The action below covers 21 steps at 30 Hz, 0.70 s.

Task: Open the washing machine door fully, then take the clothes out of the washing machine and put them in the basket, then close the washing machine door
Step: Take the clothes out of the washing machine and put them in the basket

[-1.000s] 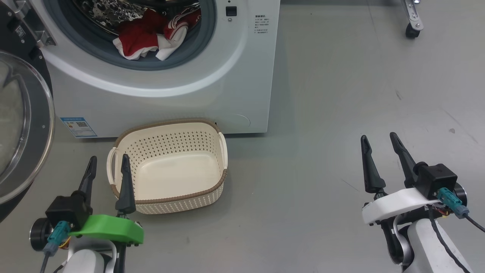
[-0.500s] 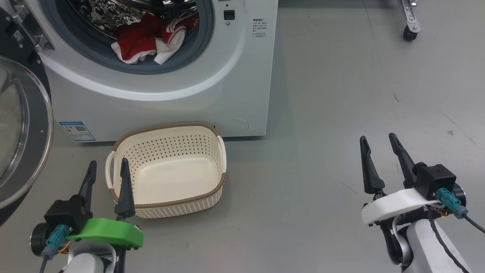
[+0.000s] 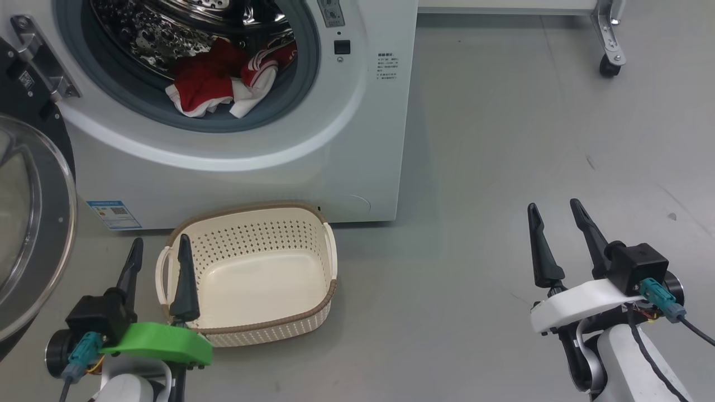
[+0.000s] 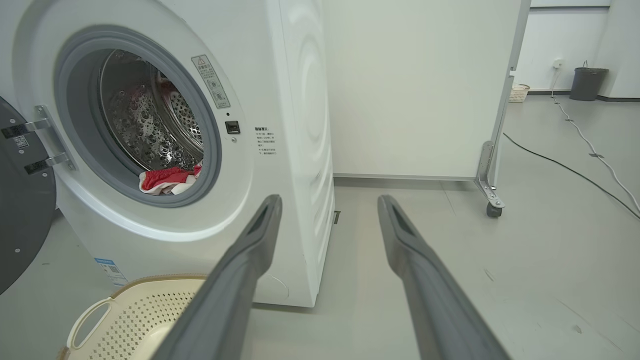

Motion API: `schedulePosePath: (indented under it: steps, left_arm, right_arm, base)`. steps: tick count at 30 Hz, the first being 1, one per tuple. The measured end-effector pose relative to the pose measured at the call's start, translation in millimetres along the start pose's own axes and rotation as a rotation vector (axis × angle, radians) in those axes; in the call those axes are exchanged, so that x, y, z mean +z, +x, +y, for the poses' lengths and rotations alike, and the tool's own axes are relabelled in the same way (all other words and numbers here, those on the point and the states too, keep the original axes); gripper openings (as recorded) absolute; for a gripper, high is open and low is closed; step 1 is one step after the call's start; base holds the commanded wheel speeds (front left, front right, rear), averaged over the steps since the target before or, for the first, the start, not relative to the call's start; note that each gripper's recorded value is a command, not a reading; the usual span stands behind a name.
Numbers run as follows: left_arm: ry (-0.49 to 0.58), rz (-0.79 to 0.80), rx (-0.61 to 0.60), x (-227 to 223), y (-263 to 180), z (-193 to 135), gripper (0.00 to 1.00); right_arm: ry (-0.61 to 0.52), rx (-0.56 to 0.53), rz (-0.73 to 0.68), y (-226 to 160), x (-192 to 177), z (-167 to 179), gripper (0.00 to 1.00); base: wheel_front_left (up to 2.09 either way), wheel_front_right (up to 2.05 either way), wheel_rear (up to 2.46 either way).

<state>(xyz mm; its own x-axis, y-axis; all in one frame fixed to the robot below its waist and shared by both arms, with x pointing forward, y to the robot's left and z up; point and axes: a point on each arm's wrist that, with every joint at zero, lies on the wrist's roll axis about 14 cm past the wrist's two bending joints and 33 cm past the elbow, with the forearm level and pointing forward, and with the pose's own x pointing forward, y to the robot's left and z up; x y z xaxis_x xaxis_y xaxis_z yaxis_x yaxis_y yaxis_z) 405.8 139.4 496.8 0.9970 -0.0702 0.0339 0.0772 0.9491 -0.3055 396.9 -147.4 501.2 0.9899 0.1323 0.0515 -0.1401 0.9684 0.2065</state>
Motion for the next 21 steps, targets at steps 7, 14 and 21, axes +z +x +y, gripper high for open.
schedulePosePath:
  steps: [7, 14, 21]
  left_arm:
    - [0.002, -0.004, 0.006, 1.7, -2.1, 1.8, 1.00]
    - [0.002, -0.005, 0.008, 2.1, -2.9, 2.5, 1.00]
    - [0.003, 0.001, 0.002, -0.1, -2.8, 0.9, 1.00]
  right_arm:
    - [0.000, 0.011, 0.002, 0.3, -0.4, 3.4, 1.00]
    - [0.000, 0.016, 0.003, 1.1, -0.8, 4.7, 1.00]
    - [0.001, 0.015, 0.006, 1.4, -2.3, 4.4, 1.00]
  base:
    - [1.24, -1.24, 0.00]
    - [1.20, -1.20, 0.00]
    - [0.91, -0.91, 0.00]
